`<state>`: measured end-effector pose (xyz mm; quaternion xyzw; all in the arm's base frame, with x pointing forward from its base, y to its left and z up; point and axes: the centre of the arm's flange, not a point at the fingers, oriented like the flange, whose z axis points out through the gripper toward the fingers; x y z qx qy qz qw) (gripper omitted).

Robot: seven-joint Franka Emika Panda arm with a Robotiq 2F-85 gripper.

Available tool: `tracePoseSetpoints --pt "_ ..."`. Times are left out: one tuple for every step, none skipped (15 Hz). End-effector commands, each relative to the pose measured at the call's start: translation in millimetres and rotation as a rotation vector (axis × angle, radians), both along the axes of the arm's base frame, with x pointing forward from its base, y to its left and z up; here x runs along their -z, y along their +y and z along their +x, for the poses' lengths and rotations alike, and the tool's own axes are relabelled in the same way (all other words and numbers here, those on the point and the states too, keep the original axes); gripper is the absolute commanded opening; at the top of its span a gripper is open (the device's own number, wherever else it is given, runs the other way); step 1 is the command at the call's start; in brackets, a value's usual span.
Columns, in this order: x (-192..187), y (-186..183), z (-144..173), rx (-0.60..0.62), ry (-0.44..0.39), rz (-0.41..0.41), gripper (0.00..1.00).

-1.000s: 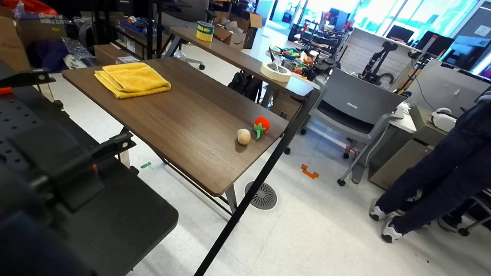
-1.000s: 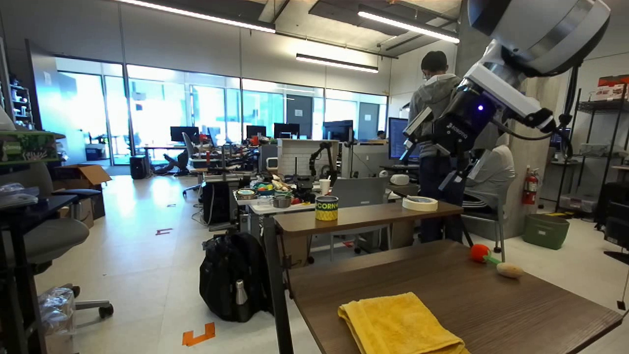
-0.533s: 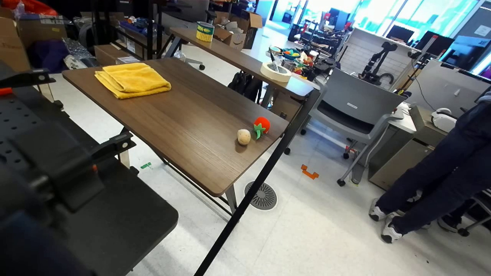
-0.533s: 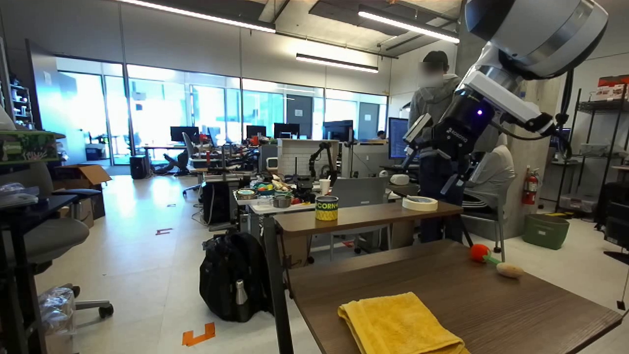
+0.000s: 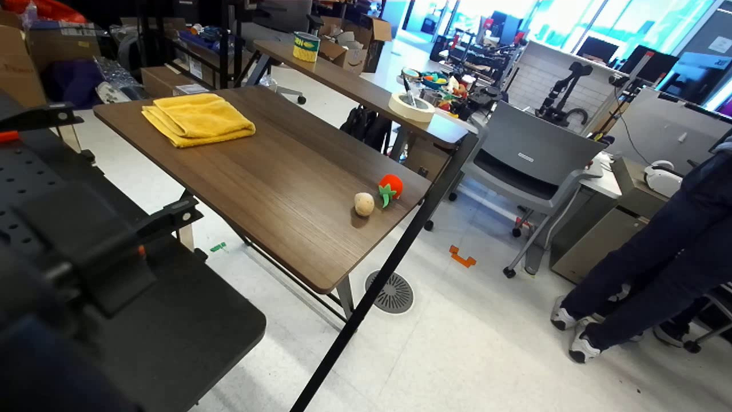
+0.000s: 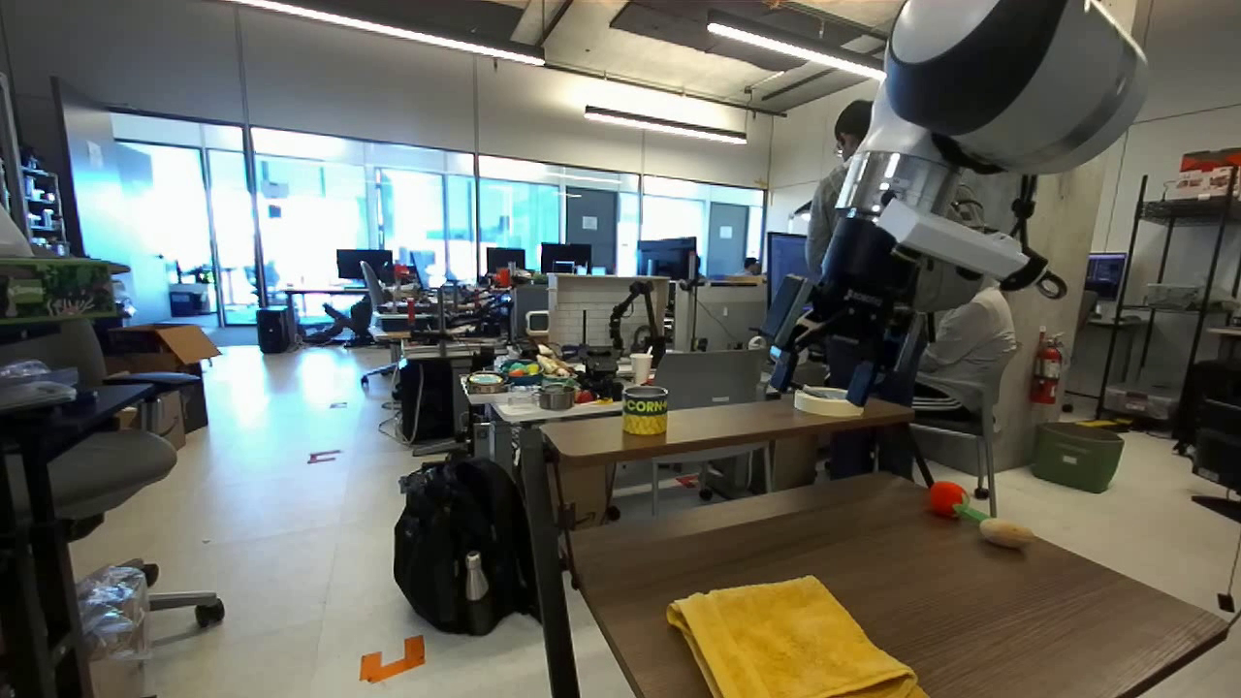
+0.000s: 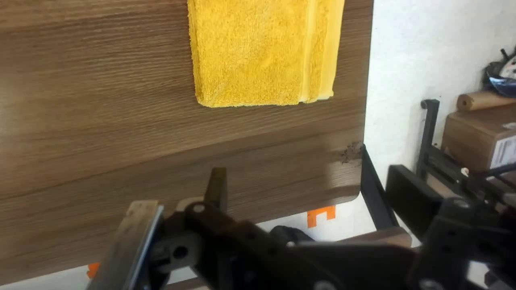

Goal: Wipe the table with the towel

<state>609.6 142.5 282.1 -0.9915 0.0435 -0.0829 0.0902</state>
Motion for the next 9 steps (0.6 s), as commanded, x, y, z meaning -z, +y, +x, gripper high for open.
tracePoseSetpoints --pt "21.6 9.4 22.2 -0.164 -0.075 -0.086 1.00" --pt "22.6 7.8 22.4 -0.178 -0.078 -0.016 1.00" --pt "18.7 11.5 7.9 -0.120 -0.040 -0.052 1.00" --pt "22.7 11.9 10.8 -0.143 -0.051 -0.046 1.00" --pt "24.9 11.0 13.0 -0.155 -0.054 -0.043 1.00" --pt "25.3 9.7 14.5 -0.160 -0.056 -0.042 1.00" --pt "24.4 8.9 15.7 -0.163 -0.059 -0.042 1.00" --pt "23.4 8.8 16.4 -0.164 -0.062 -0.042 1.00" --pt "28.9 -1.0 14.4 -0.151 -0.036 -0.057 1.00"
